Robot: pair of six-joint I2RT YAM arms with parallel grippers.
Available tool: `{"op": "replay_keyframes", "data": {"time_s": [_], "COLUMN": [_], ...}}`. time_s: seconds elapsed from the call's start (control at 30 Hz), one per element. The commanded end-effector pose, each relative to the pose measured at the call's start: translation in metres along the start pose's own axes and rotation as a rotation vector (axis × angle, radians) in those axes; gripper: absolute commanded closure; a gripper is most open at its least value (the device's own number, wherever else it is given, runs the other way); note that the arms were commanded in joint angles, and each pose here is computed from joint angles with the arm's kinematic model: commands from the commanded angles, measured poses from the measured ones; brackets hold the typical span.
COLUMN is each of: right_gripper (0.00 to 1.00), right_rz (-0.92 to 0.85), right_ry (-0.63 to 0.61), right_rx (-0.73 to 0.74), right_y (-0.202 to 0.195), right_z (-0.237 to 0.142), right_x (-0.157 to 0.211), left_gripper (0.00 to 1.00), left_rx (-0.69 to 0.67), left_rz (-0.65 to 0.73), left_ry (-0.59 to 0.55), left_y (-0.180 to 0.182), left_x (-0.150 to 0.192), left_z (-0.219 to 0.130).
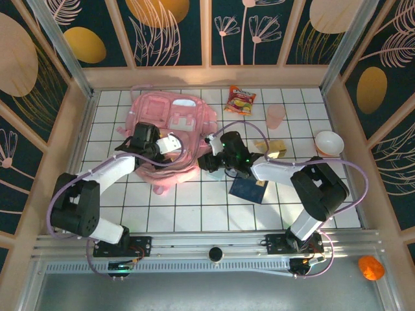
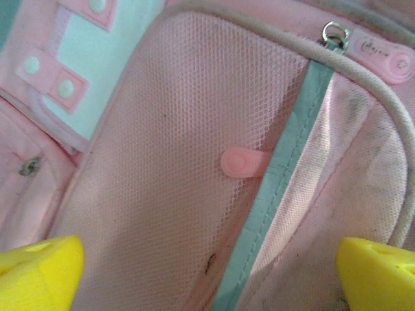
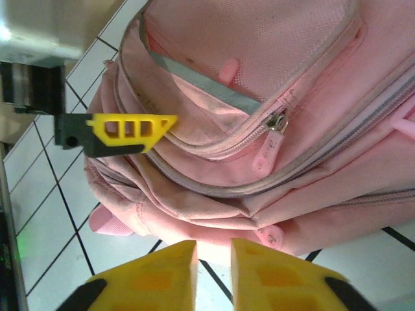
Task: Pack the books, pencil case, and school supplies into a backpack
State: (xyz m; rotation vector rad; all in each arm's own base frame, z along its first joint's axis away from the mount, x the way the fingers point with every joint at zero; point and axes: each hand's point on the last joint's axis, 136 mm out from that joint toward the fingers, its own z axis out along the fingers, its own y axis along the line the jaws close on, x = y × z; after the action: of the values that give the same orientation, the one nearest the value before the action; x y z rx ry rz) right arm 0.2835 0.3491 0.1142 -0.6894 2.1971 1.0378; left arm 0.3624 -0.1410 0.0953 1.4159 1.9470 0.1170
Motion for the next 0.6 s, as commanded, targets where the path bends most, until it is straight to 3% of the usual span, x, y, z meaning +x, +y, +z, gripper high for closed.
{"op": "replay_keyframes", "data": {"time_s": [0.0, 0.17, 0.33, 0.37, 0.4, 0.47, 0.57], "right_gripper": [0.75, 0.70, 0.67, 0.67, 0.67, 0.67, 0.66], "right_rz": [0.055, 0.088, 0.092, 0.095, 0.094, 0.089, 0.074], "right_ry": [-0.041, -0.056, -0.070, -0.067, -0.068, -0.072, -0.083], "right_rx": [0.018, 0.010, 0.021, 0.028, 0.035, 0.049, 0.075], "right_y": [-0.005, -0.006, -0.008, -0.009, -0.011, -0.013, -0.017], "right_z": [-0.002, 0.002, 0.001, 0.001, 0.000, -0.002, -0.007], "right_x": [-0.008, -0.013, -0.014, -0.012, -0.012, -0.012, -0.014], "left_gripper": [0.01, 0.01, 0.01, 0.06, 0.16, 0.52, 0.88], "left_rx": [0.041, 0.025, -0.081, -0.102, -0.112, -0.121, -0.121], "left_rz": [0.066, 0.097, 0.087, 0.078, 0.065, 0.027, -0.051], "left_ry": [0.000, 0.062, 0.073, 0.067, 0.055, 0.009, -0.081], "left_y": [-0.018, -0.022, 0.002, 0.009, 0.013, 0.021, 0.025], "left_x": [0.009, 0.027, 0.026, 0.023, 0.018, 0.005, -0.017], "left_z": [-0.013, -0.002, 0.012, 0.012, 0.012, 0.005, -0.017]}}
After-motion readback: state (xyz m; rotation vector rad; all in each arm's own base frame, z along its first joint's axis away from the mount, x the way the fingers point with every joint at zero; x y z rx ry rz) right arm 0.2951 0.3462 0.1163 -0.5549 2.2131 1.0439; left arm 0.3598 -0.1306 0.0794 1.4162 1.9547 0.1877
